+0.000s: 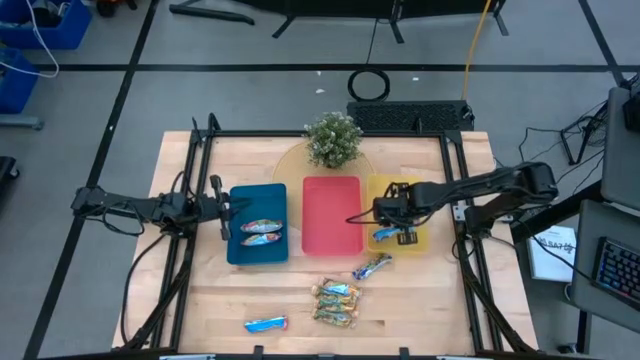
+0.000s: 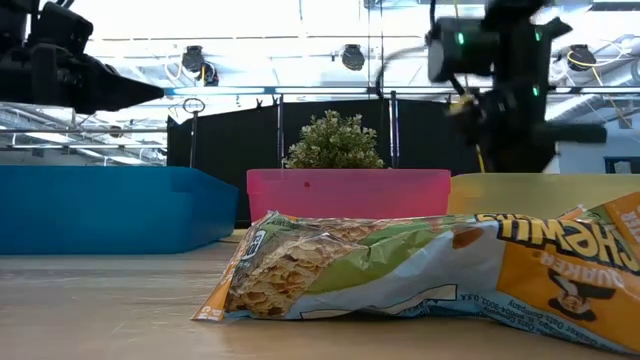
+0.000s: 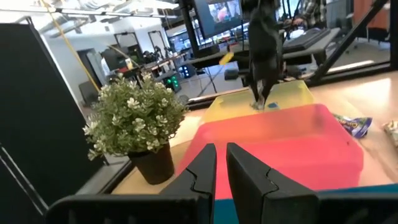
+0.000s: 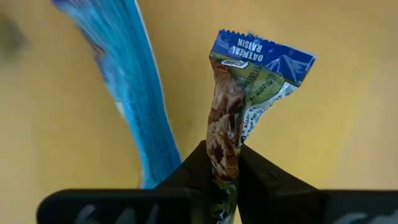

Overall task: Pick and place Granola Bars by type
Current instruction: Put the blue granola bar into the yellow bin, then put the red granola bar into the blue bin

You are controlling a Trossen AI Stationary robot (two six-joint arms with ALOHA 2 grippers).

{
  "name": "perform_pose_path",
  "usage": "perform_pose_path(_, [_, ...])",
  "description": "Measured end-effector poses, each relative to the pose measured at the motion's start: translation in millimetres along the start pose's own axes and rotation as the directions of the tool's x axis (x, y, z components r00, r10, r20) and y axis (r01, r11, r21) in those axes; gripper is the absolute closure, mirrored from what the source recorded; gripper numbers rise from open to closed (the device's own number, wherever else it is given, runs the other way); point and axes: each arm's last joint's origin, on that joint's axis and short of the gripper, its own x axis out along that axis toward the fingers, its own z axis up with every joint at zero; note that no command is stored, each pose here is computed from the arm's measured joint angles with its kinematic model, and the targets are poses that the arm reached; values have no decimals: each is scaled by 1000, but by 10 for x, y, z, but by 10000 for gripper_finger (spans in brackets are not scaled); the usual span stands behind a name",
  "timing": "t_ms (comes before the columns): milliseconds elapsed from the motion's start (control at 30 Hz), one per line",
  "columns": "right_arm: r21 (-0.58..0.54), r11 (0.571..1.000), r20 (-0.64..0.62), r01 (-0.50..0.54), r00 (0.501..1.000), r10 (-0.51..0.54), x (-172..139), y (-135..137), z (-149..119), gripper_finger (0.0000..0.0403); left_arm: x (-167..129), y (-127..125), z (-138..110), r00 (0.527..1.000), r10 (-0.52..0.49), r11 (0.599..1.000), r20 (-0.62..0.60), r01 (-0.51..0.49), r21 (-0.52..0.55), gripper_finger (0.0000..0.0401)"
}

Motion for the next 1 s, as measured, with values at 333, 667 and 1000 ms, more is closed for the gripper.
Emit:
perform_pose_path(333, [5,999,-36,48,998,-48,294,37,-202,305,0,0,-2,1000,0,1000,-2,0,-22,354])
perform_pose_path(667, [20,988,-32,152,988,-151,181,-9,-224,215,0,-1,-3,1000,-1,1000,-3,1,-30,354])
perform_pose_path(1000, [190,982,421,18,902,-98,-539,-57,-427,228,0,-3,-11,1000,-4,999,-10,4,-42,354])
